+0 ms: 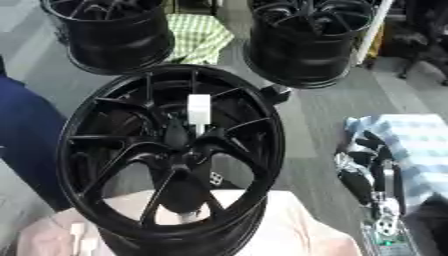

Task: Pull the pin out of the wheel hub.

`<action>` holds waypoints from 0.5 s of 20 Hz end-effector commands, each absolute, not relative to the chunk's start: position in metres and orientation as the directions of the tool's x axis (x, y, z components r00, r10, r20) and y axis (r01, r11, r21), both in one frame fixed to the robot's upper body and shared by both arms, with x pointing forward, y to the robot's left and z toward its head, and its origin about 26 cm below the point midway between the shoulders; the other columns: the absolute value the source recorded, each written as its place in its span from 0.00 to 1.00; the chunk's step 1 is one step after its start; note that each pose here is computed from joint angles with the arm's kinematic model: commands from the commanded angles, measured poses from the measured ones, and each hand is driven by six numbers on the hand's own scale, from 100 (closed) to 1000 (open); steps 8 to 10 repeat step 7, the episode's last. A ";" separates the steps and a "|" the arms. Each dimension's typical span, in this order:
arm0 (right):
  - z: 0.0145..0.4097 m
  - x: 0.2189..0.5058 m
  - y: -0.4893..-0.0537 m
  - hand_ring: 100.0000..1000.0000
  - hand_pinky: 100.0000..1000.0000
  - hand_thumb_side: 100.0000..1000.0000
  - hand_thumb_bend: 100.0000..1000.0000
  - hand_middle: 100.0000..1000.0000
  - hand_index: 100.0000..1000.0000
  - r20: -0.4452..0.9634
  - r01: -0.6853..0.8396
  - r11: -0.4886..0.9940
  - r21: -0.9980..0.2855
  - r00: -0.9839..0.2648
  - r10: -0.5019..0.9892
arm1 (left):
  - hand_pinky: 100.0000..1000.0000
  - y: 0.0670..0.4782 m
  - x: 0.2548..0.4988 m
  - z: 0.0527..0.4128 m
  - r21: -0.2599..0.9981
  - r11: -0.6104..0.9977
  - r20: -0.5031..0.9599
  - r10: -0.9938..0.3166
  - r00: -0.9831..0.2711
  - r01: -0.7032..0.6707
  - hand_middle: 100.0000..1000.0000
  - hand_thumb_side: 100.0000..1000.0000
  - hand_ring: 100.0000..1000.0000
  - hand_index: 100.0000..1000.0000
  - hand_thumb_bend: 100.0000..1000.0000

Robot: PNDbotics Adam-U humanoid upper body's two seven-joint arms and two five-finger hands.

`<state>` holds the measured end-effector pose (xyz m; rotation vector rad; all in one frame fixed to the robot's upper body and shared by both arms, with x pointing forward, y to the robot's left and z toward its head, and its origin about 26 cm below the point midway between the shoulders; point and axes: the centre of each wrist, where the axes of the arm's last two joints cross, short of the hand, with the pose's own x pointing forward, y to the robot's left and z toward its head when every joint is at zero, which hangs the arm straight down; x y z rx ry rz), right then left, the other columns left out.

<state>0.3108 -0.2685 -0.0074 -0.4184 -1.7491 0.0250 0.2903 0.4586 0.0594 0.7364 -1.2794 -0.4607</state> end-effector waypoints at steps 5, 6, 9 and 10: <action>-0.001 0.314 -0.269 0.62 0.69 0.23 0.16 0.71 0.86 0.939 0.264 0.935 -0.237 -0.184 0.290 | 0.72 0.420 0.284 0.069 0.510 0.801 0.859 -0.492 0.142 -0.313 0.61 0.53 0.60 0.79 0.27; -0.001 0.314 -0.269 0.62 0.69 0.23 0.16 0.71 0.86 0.939 0.264 0.935 -0.238 -0.183 0.291 | 0.72 0.411 0.282 0.067 0.481 0.816 0.876 -0.464 0.133 -0.322 0.61 0.53 0.60 0.79 0.27; -0.001 0.313 -0.270 0.62 0.69 0.23 0.16 0.71 0.86 0.939 0.265 0.934 -0.239 -0.181 0.292 | 0.71 0.402 0.282 0.065 0.447 0.831 0.893 -0.433 0.120 -0.330 0.60 0.53 0.59 0.79 0.26; -0.001 0.313 -0.270 0.62 0.69 0.23 0.16 0.71 0.86 0.939 0.265 0.934 -0.239 -0.181 0.292 | 0.71 0.402 0.282 0.065 0.447 0.831 0.893 -0.433 0.120 -0.330 0.60 0.53 0.59 0.79 0.26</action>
